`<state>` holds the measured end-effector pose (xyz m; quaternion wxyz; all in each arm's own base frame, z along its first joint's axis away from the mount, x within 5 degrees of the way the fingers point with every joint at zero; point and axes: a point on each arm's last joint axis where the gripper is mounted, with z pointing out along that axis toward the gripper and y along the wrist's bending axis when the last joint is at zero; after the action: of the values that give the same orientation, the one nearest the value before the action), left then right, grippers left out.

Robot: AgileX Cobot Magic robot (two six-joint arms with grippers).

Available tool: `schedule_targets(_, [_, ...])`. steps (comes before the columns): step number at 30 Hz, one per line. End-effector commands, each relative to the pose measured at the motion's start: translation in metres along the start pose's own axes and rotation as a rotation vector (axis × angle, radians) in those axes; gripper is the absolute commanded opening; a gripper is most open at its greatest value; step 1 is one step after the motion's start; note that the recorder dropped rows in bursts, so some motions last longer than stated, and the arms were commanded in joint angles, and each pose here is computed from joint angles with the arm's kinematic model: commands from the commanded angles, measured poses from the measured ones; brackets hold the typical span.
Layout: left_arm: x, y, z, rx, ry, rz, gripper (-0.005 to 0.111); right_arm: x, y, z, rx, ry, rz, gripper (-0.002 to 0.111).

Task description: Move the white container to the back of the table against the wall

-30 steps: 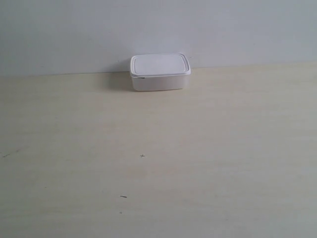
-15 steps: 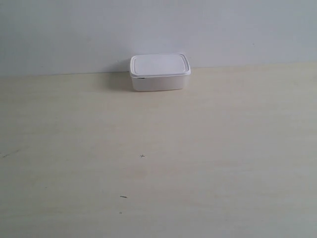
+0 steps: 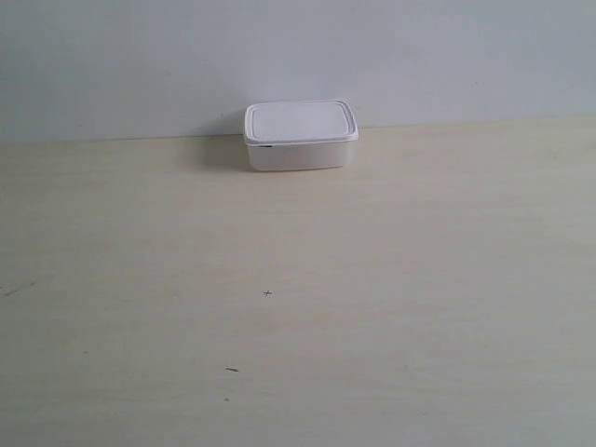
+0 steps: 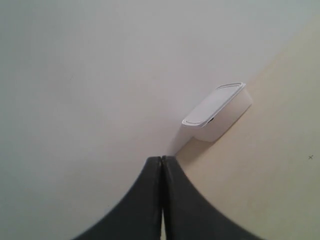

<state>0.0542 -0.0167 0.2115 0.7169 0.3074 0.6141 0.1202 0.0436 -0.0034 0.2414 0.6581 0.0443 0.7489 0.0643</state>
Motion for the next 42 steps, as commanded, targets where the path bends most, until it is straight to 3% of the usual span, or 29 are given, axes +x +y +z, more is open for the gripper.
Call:
schedule_targets(1, [0.000, 0.001, -0.001, -0.026, -0.003, 0.005, 0.000, 0.029, -0.005, 0.011, 0.051, 0.023, -0.003, 0.000])
schedule_targets(8, [0.000, 0.001, -0.001, -0.026, -0.003, 0.005, 0.000, 0.046, -0.006, 0.018, 0.032, -0.002, -0.015, 0.000])
schedule_targets(25, [0.000, 0.001, -0.001, -0.026, -0.003, 0.005, 0.000, 0.040, -0.004, 0.018, 0.017, -0.062, -0.074, 0.000])
schedule_targets(42, [0.006, -0.003, -0.001, 0.024, 0.060, 0.004, 0.000, 0.050, -0.007, 0.018, 0.039, 0.049, 0.043, 0.000])
